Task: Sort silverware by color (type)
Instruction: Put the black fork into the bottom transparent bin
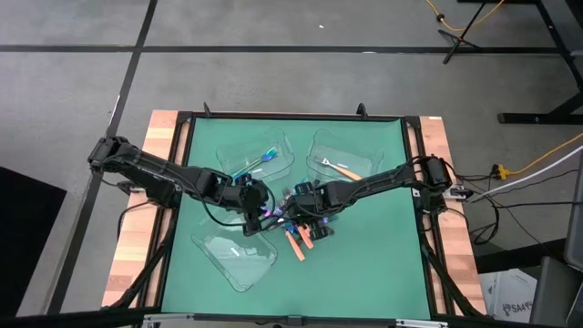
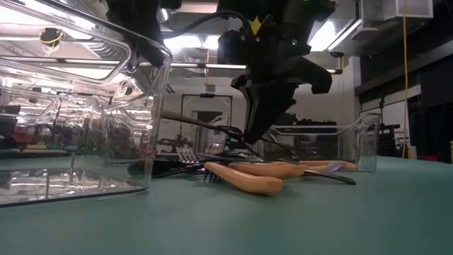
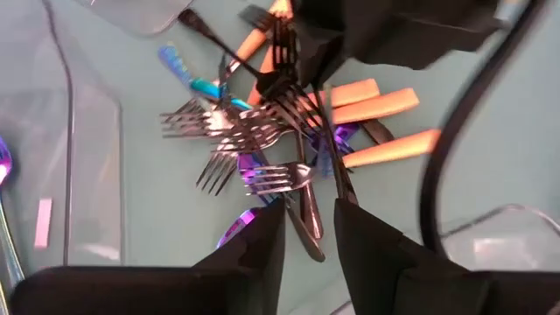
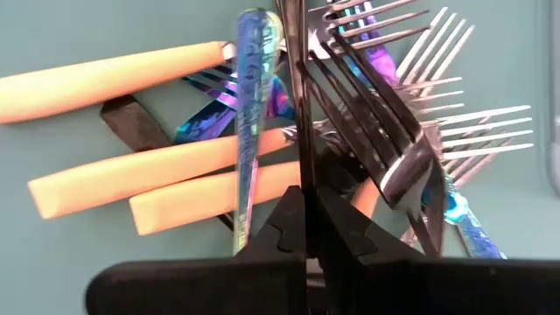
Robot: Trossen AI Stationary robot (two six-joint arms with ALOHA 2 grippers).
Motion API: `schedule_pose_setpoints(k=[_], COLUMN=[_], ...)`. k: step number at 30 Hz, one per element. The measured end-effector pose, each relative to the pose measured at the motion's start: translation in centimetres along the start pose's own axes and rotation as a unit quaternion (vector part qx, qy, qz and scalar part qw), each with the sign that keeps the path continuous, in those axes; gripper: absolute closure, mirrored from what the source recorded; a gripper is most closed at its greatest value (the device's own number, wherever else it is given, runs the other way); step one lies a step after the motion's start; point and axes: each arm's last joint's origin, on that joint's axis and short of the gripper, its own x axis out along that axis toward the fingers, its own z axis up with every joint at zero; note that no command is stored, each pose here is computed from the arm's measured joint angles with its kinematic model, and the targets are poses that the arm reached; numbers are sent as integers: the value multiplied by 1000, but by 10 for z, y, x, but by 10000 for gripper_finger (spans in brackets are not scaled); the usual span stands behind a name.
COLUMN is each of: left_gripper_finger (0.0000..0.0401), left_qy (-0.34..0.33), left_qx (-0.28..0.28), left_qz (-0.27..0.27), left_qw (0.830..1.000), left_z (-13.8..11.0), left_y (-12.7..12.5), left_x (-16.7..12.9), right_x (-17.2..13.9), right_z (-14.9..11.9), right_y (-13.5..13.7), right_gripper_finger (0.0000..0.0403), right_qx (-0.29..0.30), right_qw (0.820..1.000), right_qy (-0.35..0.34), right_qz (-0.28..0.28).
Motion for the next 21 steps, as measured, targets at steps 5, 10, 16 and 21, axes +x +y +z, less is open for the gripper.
schedule_pose_setpoints(k=[5, 10, 16, 21], left_gripper_finger=[264, 246, 245, 244], left_qy=[15, 34, 45, 45], left_qx=[-33, -49, -73, -74], left_qz=[9, -18, -33, -33], left_qw=[999, 998, 996, 996], left_z=[1, 3, 3, 3], left_y=[4, 8, 8, 8], left_x=[10, 12, 12, 12], right_x=[-1, -1, -4, -17], right_z=[1, 0, 0, -1], right_y=[-1, -1, -1, -2], right_gripper_finger=[398, 398, 398, 398], right_qx=[0, -2, -5, -20], right_qw=[1000, 1000, 1000, 1000], right_qy=[0, 2, 2, -1], right_qz=[-18, -22, -19, -18])
